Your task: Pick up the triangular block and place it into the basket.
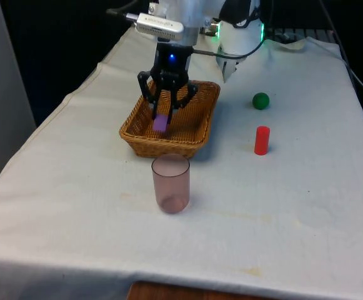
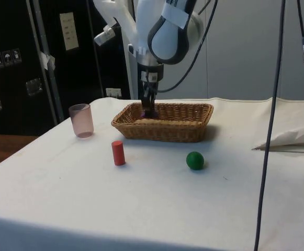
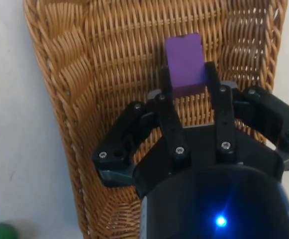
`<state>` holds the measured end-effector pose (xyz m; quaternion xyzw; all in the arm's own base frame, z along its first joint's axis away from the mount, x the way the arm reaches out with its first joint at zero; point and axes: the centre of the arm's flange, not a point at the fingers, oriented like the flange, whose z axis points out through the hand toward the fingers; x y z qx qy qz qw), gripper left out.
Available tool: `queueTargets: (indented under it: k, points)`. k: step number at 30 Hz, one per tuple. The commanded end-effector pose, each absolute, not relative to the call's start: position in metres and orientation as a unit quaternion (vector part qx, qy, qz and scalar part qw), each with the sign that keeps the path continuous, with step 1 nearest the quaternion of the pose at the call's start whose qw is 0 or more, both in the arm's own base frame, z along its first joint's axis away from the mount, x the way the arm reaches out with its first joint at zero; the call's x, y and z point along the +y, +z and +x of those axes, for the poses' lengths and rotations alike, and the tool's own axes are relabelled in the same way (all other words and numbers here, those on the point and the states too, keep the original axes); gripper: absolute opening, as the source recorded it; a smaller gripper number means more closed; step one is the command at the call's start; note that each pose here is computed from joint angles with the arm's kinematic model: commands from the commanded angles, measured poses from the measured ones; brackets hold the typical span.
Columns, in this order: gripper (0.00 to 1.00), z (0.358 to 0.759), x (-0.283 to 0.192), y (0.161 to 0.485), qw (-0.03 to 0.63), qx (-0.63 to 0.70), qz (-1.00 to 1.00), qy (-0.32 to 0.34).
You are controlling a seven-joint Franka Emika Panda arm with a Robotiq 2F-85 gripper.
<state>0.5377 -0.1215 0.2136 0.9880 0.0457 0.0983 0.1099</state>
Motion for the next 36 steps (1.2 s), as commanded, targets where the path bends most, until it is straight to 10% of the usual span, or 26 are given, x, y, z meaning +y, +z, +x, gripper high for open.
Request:
queueTargets:
  k: [1,14,27,36]
  points:
    - [0.33,0.537,-0.118,0.214,0.1,0.046,0.989,0.098]
    - [0.34,0.529,-0.116,0.204,0.085,0.04,0.992,0.082]
    - [0.98,0.529,-0.118,0.201,0.075,0.037,0.993,0.081]
    - [1.0,0.53,-0.123,0.219,0.078,0.031,0.993,0.084]
